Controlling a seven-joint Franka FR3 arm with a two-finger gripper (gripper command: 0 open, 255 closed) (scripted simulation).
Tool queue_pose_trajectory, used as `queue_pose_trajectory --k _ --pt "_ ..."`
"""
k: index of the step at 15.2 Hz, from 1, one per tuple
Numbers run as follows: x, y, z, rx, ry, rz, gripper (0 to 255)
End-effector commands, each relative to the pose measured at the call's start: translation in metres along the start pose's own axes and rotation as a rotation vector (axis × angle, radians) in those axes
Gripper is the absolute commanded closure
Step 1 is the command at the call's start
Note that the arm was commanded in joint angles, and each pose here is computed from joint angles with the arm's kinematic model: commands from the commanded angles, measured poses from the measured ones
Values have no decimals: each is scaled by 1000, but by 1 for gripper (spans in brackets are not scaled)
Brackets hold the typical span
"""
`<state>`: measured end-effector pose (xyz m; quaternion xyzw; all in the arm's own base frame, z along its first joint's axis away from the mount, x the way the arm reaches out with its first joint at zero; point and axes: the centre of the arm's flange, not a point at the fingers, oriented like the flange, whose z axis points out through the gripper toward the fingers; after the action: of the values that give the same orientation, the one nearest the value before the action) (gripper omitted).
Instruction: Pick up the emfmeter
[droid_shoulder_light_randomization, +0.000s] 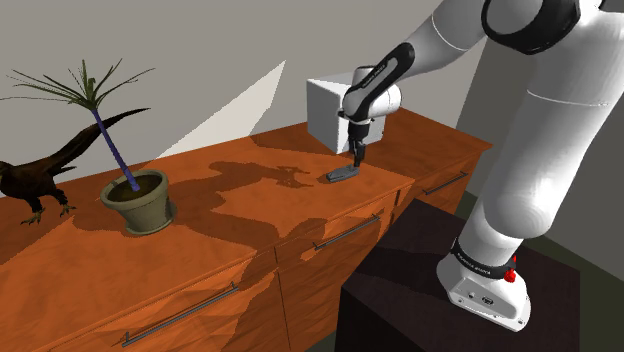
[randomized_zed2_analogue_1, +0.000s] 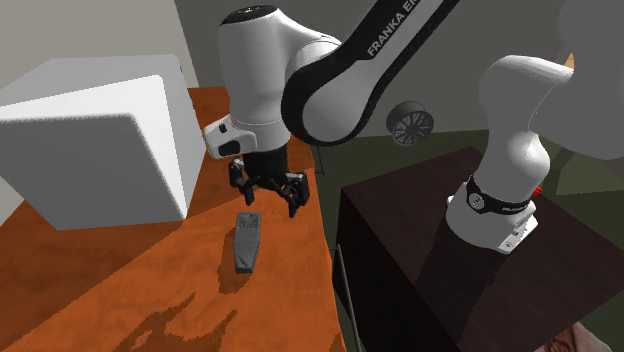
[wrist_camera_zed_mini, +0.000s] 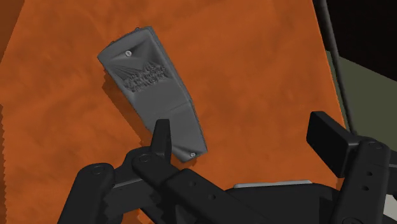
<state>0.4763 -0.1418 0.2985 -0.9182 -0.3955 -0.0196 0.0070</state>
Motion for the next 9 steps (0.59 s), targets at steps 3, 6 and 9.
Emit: queue_pose_trajectory --k 3,6,9 --pt "11 33 39 -6 2 -122 0" --pt "22 56 68 -9 3 -210 0" --pt "23 58 81 -10 4 -217 0"
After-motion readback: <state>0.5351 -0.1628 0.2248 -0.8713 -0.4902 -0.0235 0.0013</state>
